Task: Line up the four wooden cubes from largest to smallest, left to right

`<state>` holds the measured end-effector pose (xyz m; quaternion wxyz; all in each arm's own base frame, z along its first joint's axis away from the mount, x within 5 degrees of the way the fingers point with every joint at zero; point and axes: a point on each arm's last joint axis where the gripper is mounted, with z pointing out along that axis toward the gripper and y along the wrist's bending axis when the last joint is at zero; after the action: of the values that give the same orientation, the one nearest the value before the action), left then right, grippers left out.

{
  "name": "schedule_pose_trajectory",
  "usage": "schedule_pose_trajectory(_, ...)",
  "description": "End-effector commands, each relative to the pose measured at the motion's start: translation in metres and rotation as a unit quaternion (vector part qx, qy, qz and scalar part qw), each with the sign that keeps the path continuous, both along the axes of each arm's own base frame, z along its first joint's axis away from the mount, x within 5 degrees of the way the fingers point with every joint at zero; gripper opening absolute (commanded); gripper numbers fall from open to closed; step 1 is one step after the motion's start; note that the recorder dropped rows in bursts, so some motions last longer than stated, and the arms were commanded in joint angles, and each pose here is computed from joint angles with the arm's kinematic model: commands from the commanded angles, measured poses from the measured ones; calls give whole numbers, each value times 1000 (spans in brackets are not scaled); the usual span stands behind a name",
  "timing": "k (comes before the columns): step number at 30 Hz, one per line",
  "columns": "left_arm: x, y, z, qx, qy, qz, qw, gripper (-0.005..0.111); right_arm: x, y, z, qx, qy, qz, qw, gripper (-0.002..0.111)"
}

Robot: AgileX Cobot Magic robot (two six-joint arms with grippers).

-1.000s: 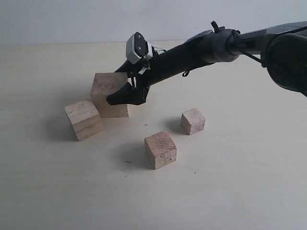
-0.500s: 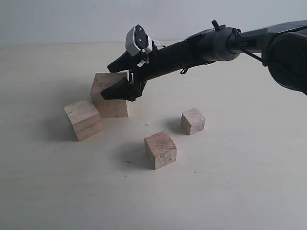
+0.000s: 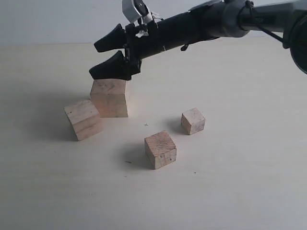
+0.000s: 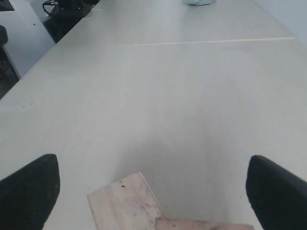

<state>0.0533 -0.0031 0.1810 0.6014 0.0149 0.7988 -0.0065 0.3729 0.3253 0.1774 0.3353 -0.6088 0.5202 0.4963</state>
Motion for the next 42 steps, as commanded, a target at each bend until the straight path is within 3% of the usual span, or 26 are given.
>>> schedule_pose_trajectory(1, 0, 0, 0, -2, -7, -1, 1000, 0, -21, 14, 27, -9, -13, 35, 999, 105)
schedule_pose_trajectory(5, 0, 0, 0, -2, -7, -1, 1000, 0, -44, 31, 36, -41, -62, 69, 995, 105)
schedule_pose_trajectory(12, 0, 0, 0, -2, -7, -1, 1000, 0, -78, 63, 20, -152, -166, 95, 970, 105)
schedule_pose_trajectory(18, 0, 0, 0, -2, -7, -1, 1000, 0, -89, 83, 18, -161, -202, 59, 964, 105)
schedule_pose_trajectory(24, 0, 0, 0, -2, -7, -1, 1000, 0, -81, 81, 8, -186, -235, 51, 953, 105)
schedule_pose_trajectory(42, 0, 0, 0, -2, -7, -1, 1000, 0, -70, 86, -51, -214, -192, 15, 958, 105)
